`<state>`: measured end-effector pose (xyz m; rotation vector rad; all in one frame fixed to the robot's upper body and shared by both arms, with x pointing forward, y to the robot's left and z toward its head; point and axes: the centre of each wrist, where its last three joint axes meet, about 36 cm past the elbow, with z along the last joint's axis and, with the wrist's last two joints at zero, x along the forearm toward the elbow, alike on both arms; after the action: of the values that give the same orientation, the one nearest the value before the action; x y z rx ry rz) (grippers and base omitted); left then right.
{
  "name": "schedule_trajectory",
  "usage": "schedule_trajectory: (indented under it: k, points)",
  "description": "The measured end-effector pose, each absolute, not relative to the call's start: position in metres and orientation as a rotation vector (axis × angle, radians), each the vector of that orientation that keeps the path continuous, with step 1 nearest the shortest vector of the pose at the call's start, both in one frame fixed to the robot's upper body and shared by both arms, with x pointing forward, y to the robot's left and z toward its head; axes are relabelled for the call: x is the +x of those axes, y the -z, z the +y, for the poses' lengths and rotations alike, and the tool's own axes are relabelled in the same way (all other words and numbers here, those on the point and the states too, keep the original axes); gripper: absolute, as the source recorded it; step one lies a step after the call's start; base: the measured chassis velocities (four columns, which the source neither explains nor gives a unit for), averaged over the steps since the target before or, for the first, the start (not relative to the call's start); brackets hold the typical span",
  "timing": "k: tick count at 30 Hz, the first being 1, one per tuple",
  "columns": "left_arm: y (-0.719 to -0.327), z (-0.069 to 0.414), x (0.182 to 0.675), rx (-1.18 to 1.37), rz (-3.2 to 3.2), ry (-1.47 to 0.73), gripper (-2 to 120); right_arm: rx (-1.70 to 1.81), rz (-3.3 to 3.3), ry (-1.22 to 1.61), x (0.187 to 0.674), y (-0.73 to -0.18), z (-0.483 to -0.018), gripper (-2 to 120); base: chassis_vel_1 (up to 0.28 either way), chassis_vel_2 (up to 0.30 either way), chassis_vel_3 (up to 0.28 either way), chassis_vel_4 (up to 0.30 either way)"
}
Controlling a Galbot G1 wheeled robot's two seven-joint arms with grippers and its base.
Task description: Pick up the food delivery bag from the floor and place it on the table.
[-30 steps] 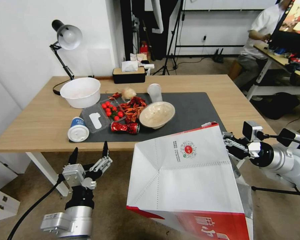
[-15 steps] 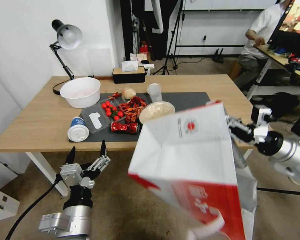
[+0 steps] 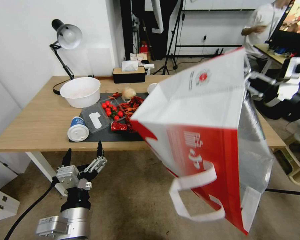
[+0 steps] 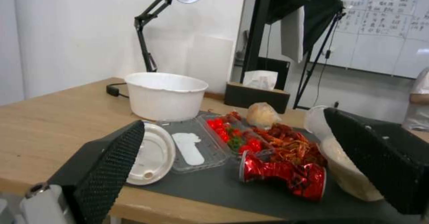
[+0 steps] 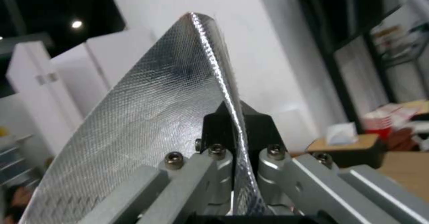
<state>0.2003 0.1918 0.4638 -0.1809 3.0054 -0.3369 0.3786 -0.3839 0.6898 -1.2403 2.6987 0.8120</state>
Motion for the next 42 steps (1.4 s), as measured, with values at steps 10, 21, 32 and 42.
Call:
schedule_trajectory:
  k: [10,21,32,42]
  points:
    - [-0.460,0.192,0.201,-0.163,3.017,0.330,100,-0.875,2.711,-0.882,0.397,-0.694,-0.389,0,0.000,0.000,0.000,0.000]
    - [-0.457,0.191,0.200,-0.178,3.023,0.333,100,-0.691,2.709,-1.000,0.427,-0.669,-0.388,0,0.000,0.000,0.000,0.000]
    - [-0.453,0.191,0.201,-0.183,3.029,0.326,100,-0.598,2.732,-1.024,0.442,-0.644,-0.411,0,0.000,0.000,0.000,0.000]
    - [-0.452,0.192,0.201,-0.186,3.033,0.318,100,-0.523,2.738,-1.049,0.451,-0.631,-0.424,0,0.000,0.000,0.000,0.000]
